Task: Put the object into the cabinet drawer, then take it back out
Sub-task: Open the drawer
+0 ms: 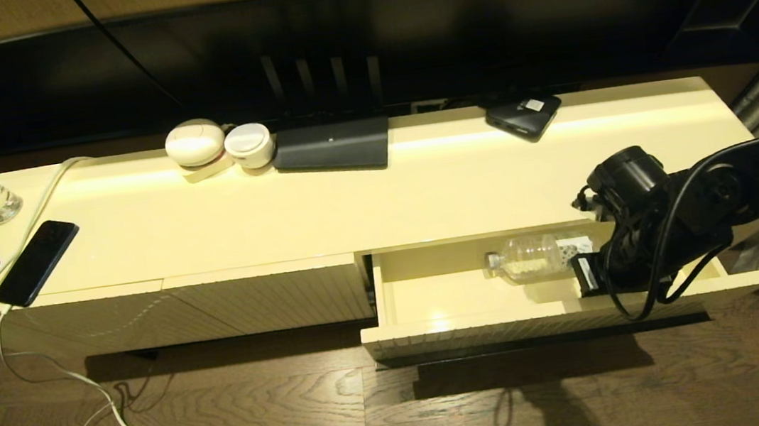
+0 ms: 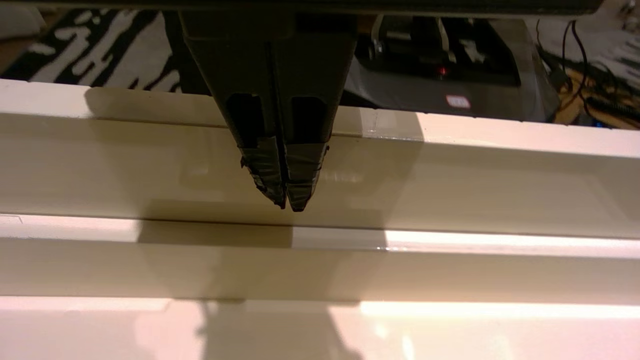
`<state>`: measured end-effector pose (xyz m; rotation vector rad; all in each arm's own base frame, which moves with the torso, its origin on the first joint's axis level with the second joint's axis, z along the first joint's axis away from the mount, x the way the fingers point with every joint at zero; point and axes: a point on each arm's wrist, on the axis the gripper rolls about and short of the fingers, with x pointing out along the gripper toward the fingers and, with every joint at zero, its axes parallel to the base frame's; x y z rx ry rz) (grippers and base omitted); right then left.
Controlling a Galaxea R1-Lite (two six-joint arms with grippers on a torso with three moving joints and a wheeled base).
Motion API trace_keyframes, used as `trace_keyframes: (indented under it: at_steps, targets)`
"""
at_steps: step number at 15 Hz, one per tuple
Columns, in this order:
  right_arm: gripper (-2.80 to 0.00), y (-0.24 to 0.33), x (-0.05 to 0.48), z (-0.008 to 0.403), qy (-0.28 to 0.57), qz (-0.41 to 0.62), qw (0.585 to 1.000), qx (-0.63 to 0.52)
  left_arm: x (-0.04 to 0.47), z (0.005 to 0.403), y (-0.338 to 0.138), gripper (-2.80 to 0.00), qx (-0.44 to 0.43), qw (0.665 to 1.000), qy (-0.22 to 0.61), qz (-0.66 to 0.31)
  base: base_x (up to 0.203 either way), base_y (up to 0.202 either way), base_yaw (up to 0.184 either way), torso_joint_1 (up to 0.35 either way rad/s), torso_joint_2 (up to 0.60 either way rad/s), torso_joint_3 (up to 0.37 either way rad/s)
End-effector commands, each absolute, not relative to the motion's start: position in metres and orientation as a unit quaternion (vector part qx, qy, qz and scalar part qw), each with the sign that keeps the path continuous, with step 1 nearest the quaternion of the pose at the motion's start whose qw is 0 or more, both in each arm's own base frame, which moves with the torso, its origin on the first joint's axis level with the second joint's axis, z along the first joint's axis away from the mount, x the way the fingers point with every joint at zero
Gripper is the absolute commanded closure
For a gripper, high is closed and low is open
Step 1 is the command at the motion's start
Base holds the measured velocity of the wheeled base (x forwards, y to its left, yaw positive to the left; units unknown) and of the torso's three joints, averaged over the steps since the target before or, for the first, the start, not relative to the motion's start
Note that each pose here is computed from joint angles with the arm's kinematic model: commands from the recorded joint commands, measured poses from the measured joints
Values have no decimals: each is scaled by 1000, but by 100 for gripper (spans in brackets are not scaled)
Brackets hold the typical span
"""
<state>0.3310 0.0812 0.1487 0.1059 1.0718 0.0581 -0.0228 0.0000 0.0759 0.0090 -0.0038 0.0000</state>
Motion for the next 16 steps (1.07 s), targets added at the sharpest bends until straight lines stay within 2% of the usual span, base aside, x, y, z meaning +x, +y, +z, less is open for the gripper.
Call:
trace_keyframes:
  at_steps: [1,7,16]
  targets:
    - [0,84,325,147,531,29,846,43,-23,75,0,0,5,1000,-1,1,0,0,0,0,0,0]
    - [0,89,310,128,584,29,811,27,-23,75,0,0,5,1000,-1,0,0,0,0,0,0,0]
    - [0,91,292,115,625,34,780,14,-23,76,0,0,5,1000,-2,1,0,0,0,0,0,0]
